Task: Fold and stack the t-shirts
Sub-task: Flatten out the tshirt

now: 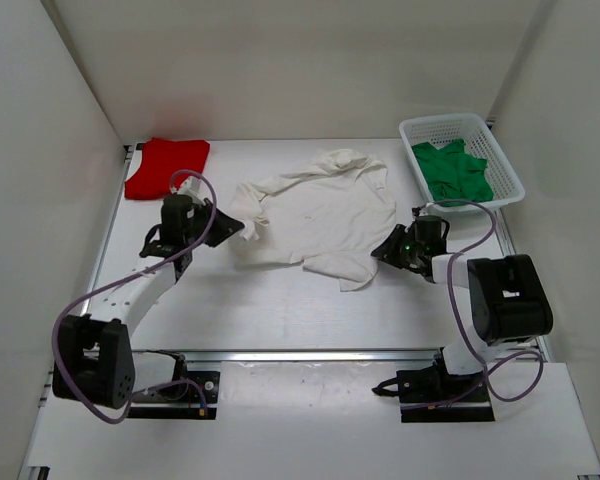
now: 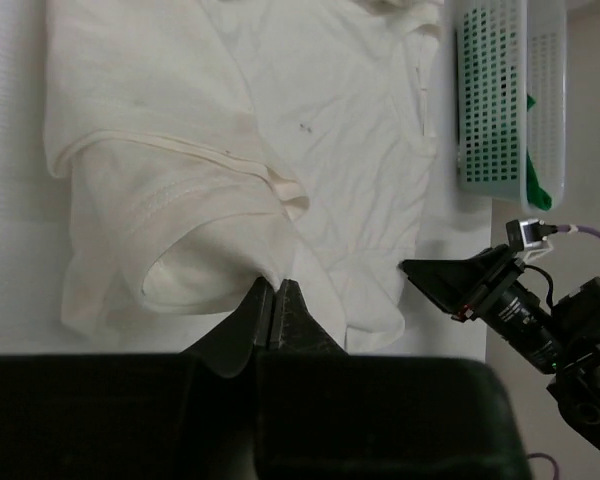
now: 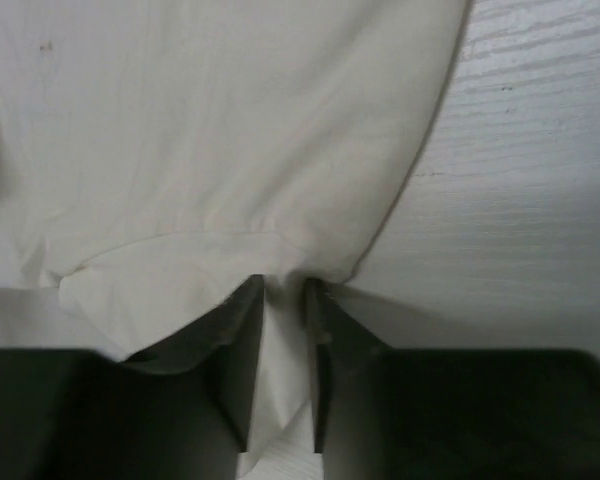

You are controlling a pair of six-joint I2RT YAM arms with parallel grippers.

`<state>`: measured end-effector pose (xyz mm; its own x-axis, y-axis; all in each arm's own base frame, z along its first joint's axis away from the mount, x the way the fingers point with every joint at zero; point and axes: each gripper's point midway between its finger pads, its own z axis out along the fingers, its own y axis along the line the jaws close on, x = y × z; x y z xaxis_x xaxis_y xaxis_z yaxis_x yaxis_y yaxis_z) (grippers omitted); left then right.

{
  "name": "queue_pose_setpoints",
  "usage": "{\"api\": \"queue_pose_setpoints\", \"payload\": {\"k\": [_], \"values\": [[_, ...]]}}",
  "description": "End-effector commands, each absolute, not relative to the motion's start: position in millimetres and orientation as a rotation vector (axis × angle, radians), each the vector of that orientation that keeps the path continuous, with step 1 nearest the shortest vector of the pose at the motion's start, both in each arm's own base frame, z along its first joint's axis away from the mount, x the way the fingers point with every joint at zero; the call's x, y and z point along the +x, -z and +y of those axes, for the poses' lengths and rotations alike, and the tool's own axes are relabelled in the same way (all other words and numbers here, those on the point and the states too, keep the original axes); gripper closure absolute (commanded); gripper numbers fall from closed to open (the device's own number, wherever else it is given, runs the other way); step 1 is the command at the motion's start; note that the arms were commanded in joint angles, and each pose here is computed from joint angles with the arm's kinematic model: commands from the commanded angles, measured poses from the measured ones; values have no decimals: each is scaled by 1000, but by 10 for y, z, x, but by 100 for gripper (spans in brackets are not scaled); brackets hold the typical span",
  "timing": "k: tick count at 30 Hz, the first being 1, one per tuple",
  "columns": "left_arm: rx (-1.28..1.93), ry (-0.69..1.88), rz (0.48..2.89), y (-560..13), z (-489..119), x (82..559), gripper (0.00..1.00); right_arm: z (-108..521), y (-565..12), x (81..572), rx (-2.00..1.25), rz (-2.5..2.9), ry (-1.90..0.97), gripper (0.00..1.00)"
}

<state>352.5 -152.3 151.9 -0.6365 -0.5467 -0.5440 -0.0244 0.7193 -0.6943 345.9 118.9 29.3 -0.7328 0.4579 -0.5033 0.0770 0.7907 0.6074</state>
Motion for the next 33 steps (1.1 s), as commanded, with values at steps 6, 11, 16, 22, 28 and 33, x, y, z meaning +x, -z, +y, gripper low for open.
{"api": "queue_pose_setpoints", "payload": {"k": [6, 11, 16, 22, 28, 33], "values": [[-739, 854, 2248, -796, -954, 3287, 91, 1008, -400, 3700, 424, 2270, -727, 100], [-913, 868, 2184, -637, -726, 3568, 87, 788, -548, 3674, 461, 2229, -651, 100], [-952, 720, 2079, -885, -367, 3695, 61, 730, -640, 3644, 477, 2209, -635, 100], [-854, 437, 2061, -951, -151, 3430, 38, 710, -762, 3614, 476, 2181, -629, 97], [-815, 520, 2239, -456, -591, 3235, 42, 702, -854, 3531, 461, 2163, -624, 71], [-823, 584, 2200, -413, -650, 3380, 37, 823, -734, 3317, 443, 2193, -649, 68]]}}
